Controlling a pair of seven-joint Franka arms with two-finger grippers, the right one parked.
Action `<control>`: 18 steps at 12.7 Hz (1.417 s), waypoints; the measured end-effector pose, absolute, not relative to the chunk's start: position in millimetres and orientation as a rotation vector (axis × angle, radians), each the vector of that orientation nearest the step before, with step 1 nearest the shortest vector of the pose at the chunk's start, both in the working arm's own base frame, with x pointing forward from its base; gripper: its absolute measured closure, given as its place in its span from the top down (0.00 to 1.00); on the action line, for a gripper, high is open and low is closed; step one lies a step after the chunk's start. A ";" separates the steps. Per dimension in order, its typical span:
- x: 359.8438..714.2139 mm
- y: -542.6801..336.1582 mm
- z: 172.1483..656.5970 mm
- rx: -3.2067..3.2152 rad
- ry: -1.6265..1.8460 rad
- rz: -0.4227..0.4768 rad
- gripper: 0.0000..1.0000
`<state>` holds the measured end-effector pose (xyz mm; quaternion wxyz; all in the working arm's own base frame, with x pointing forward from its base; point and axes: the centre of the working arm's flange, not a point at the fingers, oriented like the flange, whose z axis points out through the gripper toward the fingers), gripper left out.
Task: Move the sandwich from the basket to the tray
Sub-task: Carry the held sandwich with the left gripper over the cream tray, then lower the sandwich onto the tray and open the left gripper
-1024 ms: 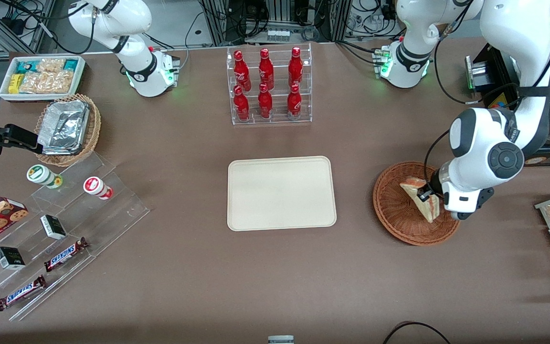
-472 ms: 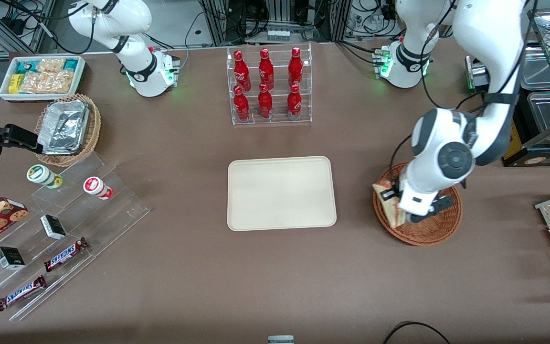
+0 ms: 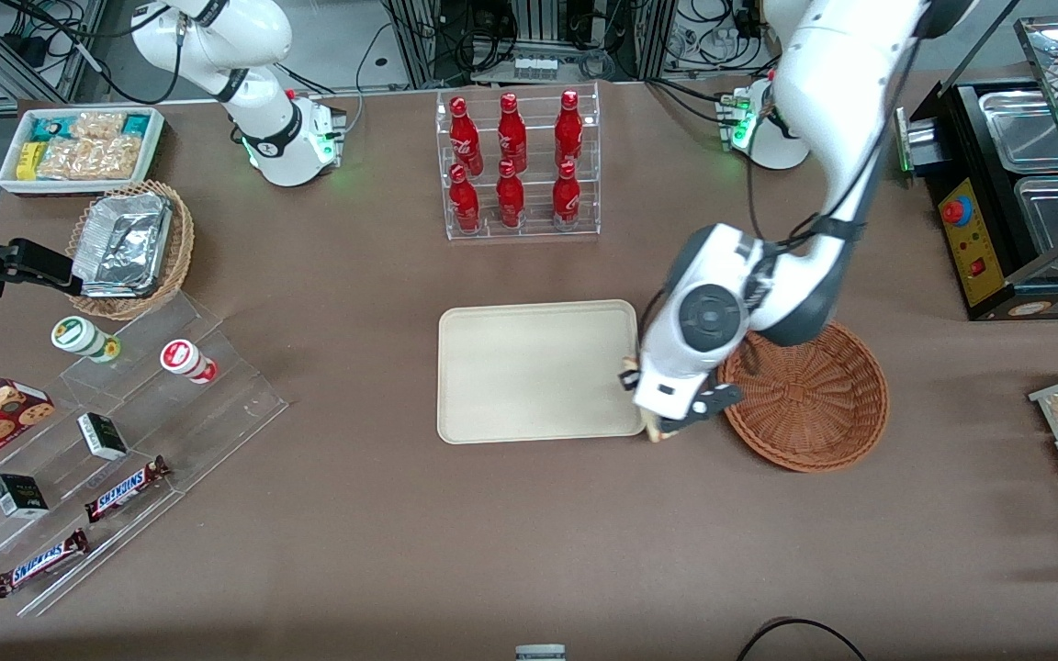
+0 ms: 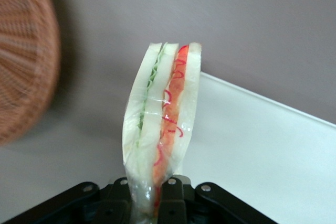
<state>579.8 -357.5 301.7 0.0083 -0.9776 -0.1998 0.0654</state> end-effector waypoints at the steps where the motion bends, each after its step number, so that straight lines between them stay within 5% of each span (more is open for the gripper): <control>1: 575.3 -375.1 296.5 -3.054 -0.626 0.205 0.16; 18: 521.5 -517.2 236.3 -3.031 -0.688 0.213 0.16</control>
